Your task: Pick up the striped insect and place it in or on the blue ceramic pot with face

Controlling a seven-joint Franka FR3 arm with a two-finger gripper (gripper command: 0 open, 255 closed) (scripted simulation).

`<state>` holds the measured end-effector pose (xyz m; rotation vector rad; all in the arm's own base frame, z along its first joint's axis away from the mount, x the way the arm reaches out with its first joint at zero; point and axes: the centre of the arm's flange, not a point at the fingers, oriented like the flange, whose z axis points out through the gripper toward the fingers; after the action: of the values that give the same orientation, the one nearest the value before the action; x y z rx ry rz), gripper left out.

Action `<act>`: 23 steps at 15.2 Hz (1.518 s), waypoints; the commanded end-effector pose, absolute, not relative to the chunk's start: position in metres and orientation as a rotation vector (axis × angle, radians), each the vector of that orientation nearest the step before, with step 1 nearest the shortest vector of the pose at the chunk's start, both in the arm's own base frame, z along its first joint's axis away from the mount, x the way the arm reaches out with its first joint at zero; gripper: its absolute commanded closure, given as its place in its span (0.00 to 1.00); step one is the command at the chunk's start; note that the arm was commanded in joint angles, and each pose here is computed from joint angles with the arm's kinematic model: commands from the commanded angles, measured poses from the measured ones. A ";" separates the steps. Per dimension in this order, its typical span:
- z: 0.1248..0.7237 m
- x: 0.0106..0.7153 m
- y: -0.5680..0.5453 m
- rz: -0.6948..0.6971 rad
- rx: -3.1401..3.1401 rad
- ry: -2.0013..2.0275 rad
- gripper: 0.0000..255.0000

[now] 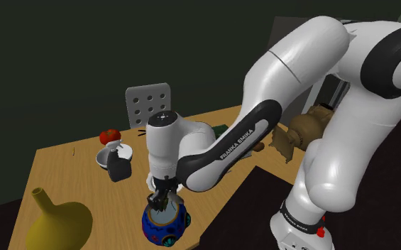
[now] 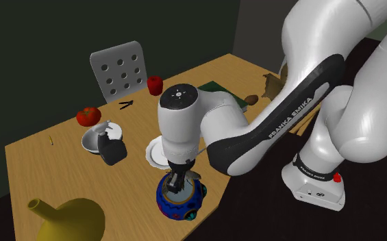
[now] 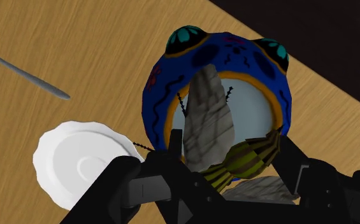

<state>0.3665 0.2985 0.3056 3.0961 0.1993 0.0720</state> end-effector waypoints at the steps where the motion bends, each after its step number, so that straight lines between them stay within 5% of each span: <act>1: 0.293 0.366 0.298 0.072 3.097 0.200 1.00; 12: 0.279 0.366 0.298 0.072 3.097 0.200 1.00; 13: 0.279 0.366 0.298 0.072 3.097 0.200 0.00; 23: 0.329 0.364 0.300 0.072 3.097 0.200 0.00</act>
<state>0.3642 0.2988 0.3228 3.0964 0.1998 0.0752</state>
